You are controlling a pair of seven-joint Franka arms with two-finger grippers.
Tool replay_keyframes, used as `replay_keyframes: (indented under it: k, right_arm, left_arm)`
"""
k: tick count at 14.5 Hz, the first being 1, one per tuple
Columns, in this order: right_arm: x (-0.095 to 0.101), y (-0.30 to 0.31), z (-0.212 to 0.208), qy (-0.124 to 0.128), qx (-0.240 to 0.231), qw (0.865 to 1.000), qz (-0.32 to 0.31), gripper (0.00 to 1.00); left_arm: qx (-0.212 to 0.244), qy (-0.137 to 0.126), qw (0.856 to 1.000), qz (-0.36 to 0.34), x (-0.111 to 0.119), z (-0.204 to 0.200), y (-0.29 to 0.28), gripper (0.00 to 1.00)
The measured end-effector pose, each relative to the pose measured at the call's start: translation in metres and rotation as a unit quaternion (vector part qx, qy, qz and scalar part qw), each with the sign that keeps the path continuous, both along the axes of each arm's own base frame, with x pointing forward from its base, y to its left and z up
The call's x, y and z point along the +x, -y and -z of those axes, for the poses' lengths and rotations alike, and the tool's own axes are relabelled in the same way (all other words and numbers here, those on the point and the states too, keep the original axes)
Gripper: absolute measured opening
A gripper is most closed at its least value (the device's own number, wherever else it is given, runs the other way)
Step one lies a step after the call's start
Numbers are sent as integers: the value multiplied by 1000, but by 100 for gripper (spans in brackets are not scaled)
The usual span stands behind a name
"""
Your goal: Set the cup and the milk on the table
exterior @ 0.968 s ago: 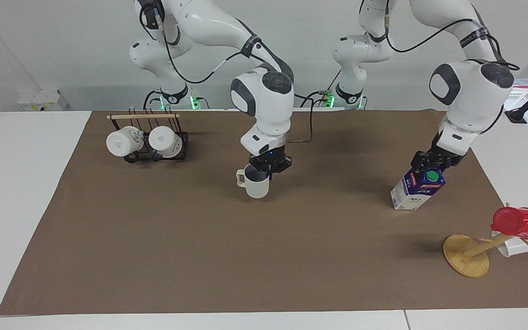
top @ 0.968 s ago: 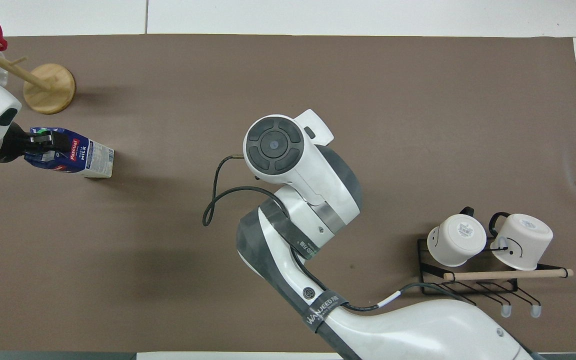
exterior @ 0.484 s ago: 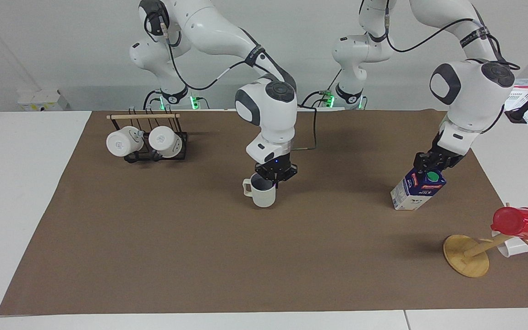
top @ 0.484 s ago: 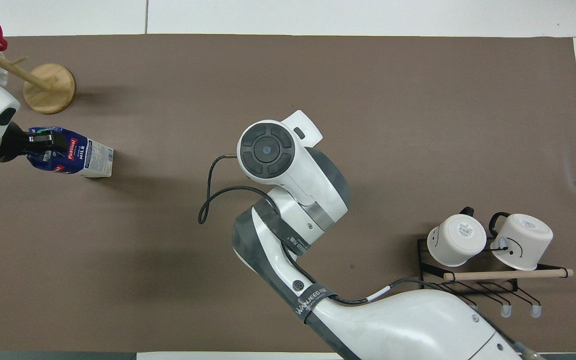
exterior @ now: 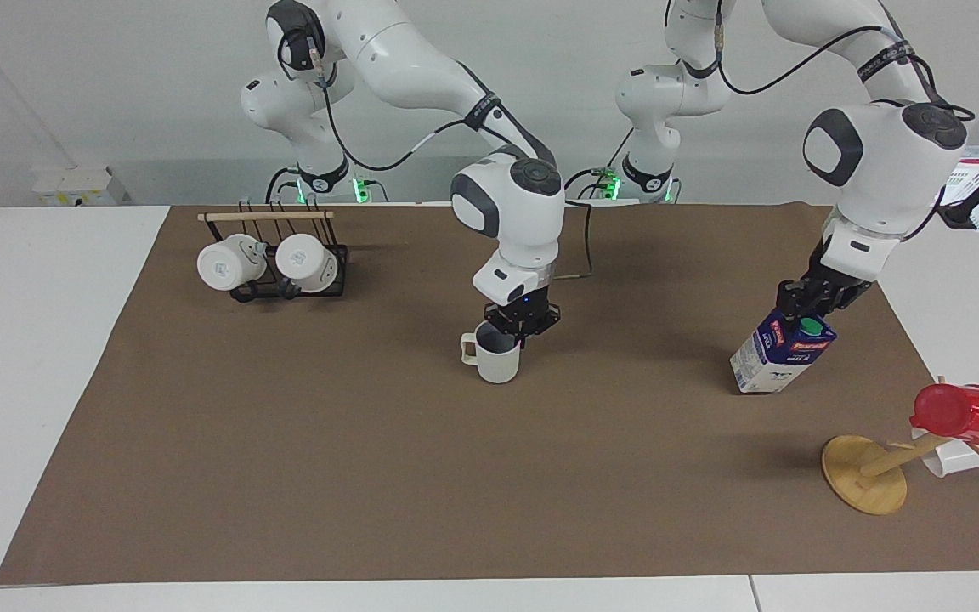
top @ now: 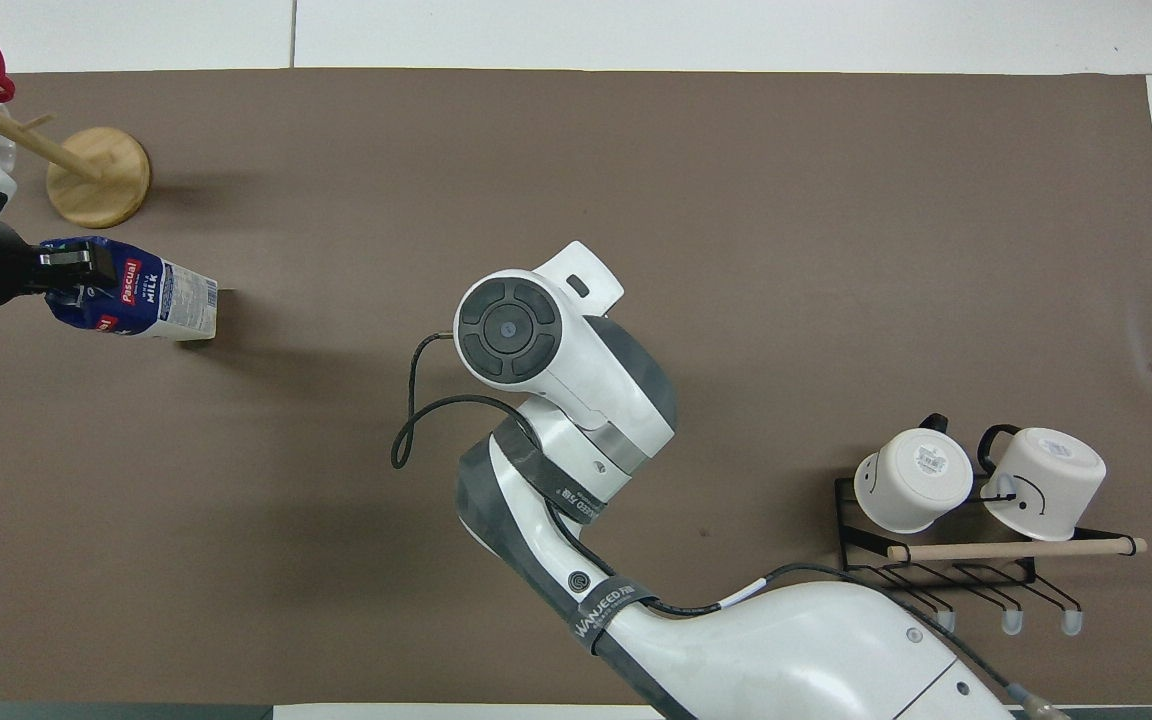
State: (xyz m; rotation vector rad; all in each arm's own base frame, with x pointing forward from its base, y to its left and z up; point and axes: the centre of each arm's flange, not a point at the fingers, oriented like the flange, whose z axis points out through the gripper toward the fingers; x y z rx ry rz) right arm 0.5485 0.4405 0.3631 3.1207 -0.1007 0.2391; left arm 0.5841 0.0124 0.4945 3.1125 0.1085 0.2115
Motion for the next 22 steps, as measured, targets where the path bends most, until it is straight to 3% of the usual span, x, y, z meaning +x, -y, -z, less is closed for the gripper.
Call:
replay_keyframes:
  k: [1,4,9,15,19,22]
  right_arm:
    - [0,0,1,-1,-1,1000,1,10]
    - [3,5,0,1,-1,1000,11,44]
    - [38,74,-64,16,6,997,72,98]
    - [37,166,-160,-2,-5,994,113,100]
    - [47,249,-186,-36,5,995,96,100]
    - [41,319,-208,-65,3,995,73,100]
  left_arm:
    - [-2,-1,1000,-4,1,-8,6,44]
    - [-7,2,1000,-21,3,-26,36,44]
    - [-23,0,998,-58,-5,-30,123,44]
    - [-25,4,995,-97,-48,-12,283,44]
    - [-20,6,995,-97,-59,12,327,44]
    - [-17,2,996,-93,-63,21,338,44]
